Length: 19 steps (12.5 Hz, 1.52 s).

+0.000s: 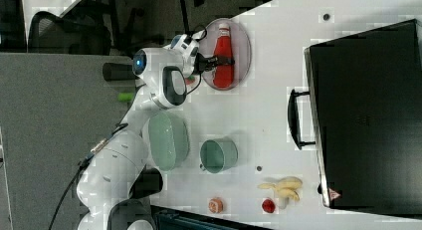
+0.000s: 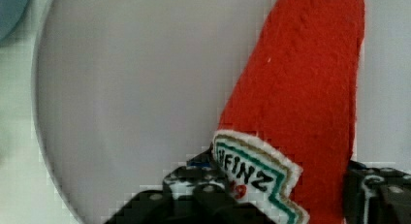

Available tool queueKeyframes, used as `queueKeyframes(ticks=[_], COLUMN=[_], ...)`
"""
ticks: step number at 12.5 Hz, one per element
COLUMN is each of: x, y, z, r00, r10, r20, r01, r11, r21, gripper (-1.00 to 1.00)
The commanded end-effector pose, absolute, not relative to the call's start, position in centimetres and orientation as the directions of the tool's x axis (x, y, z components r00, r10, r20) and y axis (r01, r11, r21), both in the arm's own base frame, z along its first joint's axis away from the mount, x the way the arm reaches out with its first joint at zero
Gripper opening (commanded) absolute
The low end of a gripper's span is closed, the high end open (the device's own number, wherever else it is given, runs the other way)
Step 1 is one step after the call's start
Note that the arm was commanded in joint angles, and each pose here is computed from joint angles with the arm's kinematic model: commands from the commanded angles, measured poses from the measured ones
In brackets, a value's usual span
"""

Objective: Pick ketchup from plate and place it on table.

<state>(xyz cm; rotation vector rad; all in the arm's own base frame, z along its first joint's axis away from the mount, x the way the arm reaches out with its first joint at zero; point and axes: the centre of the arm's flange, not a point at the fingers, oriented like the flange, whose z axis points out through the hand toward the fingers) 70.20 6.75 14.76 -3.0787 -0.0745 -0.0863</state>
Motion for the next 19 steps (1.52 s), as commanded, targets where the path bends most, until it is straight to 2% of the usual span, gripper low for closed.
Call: queueKeyframes(ticks=[1, 3, 4, 6, 9, 10, 11, 14, 19], x=[71.8, 72.2, 72.1, 71.2, 69.1, 67.9, 66.5, 62.1, 53.2], y=[6.1, 5.3, 4.7, 3.6, 1.8, 1.0, 0.2, -1.4, -3.1], z=[19.6, 24.7, 27.4, 32.5, 39.7, 41.2, 42.2, 44.3, 42.8], r00=[0.989, 0.985, 0.985, 0.989, 0.988, 0.988, 0.988, 0.982, 0.971], r10=[0.046, -0.024, -0.051, -0.082, -0.120, -0.131, -0.142, -0.182, -0.237], r20=[0.137, 0.169, 0.164, 0.122, 0.098, 0.077, 0.054, 0.039, -0.037], r01=[0.054, -0.014, -0.043, -0.077, -0.116, -0.129, -0.141, -0.181, -0.237], r11=[-0.997, -0.998, -0.998, -0.996, -0.992, -0.991, -0.990, -0.983, -0.971], r21=[-0.055, -0.056, -0.052, -0.043, -0.045, -0.035, -0.025, -0.027, -0.008], gripper=[0.18, 0.18, 0.18, 0.18, 0.18, 0.18, 0.18, 0.18, 0.18])
